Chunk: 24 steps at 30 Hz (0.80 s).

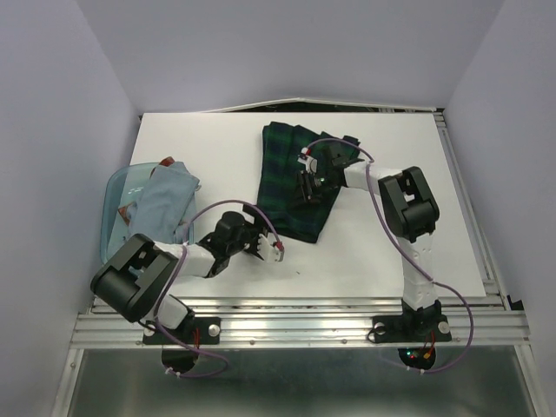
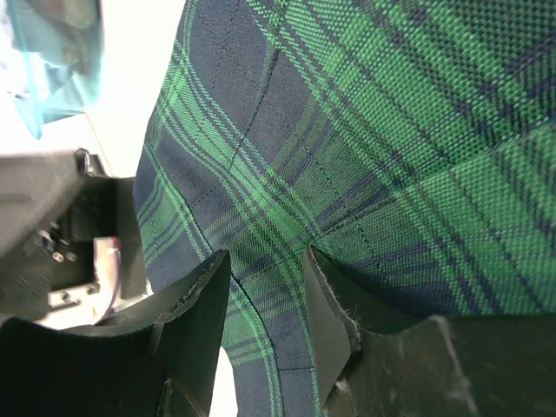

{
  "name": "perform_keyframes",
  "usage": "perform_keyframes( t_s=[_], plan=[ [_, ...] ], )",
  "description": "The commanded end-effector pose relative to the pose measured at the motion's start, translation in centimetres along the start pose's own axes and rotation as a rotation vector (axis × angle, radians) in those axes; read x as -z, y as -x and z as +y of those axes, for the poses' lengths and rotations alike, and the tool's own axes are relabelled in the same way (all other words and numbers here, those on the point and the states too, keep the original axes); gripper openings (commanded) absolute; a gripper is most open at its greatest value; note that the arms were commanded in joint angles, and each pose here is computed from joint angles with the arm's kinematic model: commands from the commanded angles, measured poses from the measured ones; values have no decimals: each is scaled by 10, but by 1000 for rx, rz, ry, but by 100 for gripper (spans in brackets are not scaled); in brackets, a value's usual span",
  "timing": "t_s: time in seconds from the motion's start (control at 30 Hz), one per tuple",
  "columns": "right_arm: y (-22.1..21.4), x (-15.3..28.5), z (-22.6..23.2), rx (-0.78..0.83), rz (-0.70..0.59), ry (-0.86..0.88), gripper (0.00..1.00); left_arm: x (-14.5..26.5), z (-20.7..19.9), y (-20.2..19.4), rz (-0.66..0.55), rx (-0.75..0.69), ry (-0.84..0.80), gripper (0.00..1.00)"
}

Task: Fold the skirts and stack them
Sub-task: Fold the skirt

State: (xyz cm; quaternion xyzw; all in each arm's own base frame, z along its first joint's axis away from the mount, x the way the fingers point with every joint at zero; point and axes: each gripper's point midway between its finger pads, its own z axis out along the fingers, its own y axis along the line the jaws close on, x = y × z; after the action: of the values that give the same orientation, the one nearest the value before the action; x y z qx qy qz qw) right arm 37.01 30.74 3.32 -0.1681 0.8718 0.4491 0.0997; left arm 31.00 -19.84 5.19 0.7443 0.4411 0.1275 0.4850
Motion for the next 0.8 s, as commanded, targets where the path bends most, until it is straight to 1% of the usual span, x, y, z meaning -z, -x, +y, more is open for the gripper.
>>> perform_keyframes(
  t_s=[0.0, 0.13, 0.33, 0.57, 0.7, 0.73, 0.77],
  plan=[
    [-39, -22, -62, -102, 89, -156, 46, -9, 7, 30, -123, -54, 42, 99],
    [-43, -24, -66, -137, 99, -136, 45, -24, 8, 42, -154, -17, 24, 99],
    [-48, -27, -67, -158, 113, -118, 45, -43, 21, 40, -86, 77, 42, 99],
    [-50, -29, -67, -169, 119, -111, 44, -46, 18, 40, -82, 73, 7, 98],
    [-50, -29, -66, -171, 119, -108, 44, -46, 24, 48, -111, 93, -1, 91],
    [-51, -29, -66, -173, 121, -107, 44, -46, 25, 50, -118, 99, -6, 86],
    [-51, -29, -66, -175, 122, -106, 44, -48, 27, 53, -122, 106, -23, 83]
  ],
)
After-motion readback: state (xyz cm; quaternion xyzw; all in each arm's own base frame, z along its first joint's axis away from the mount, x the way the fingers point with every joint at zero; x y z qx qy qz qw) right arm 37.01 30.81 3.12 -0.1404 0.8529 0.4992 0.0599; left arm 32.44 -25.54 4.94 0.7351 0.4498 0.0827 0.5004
